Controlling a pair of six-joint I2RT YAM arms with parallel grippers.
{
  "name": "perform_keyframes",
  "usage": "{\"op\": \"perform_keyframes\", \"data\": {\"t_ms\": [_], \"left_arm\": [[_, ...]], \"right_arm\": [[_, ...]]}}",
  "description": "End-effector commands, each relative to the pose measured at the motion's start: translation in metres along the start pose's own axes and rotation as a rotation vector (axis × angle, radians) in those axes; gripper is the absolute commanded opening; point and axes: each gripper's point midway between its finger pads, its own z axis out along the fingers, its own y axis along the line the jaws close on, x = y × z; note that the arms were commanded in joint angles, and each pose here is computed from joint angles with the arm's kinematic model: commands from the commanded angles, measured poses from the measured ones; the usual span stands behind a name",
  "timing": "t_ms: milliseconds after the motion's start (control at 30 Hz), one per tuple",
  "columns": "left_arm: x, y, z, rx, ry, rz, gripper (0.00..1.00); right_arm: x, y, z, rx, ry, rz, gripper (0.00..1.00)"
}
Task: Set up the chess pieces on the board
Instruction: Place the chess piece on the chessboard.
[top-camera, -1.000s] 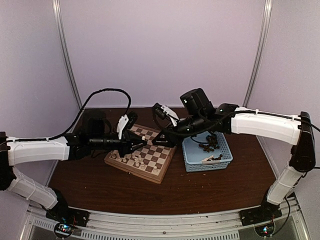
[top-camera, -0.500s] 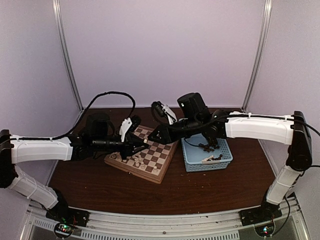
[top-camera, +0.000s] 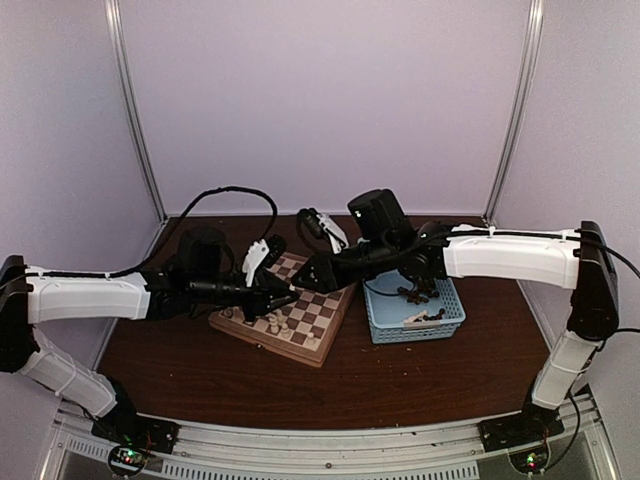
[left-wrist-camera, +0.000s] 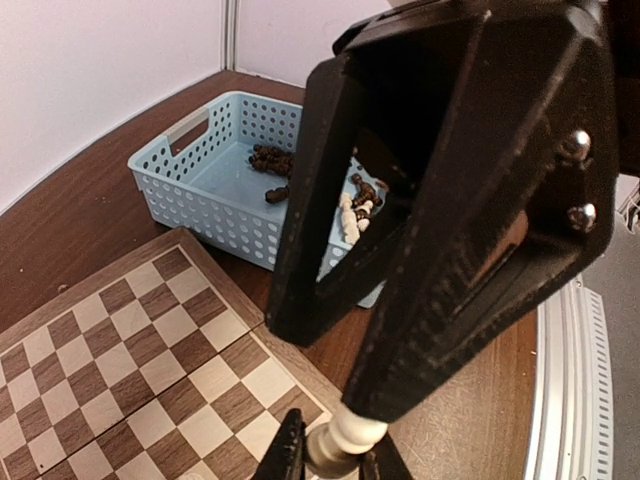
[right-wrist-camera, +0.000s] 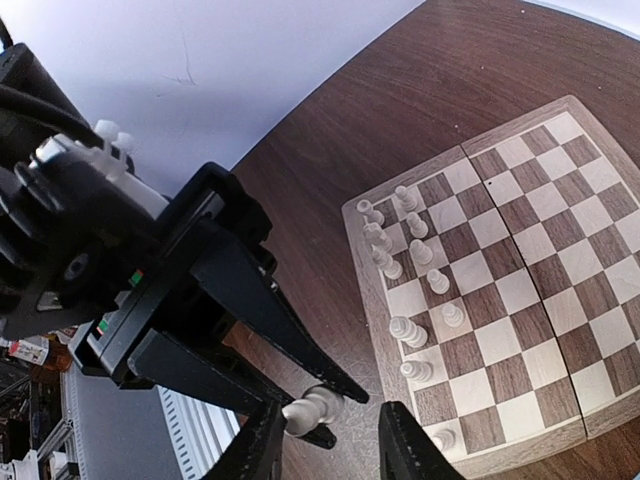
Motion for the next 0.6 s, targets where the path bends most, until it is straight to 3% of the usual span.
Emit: {"op": "perform_keyframes", "data": {"t_ms": [0,233,567], "left_arm": [[-0.027,-0.001,0.003,-0.003,-0.060,0.054,0.04],[-0.027,0.001,0.004,-0.010,-0.056,0.054,0.04],[-0.030,-0.002,0.003,0.004,-0.071,0.060,0.05]], "right_arm": [[0.000,0.019,0.003,-0.055,0.015,-0.031,0.36],[0.003,0.023,0.001,-0.077,0.015,-0.037,0.36],[0.008,0.008,0.006,-0.007,0.039,-0.019,0.22]]}}
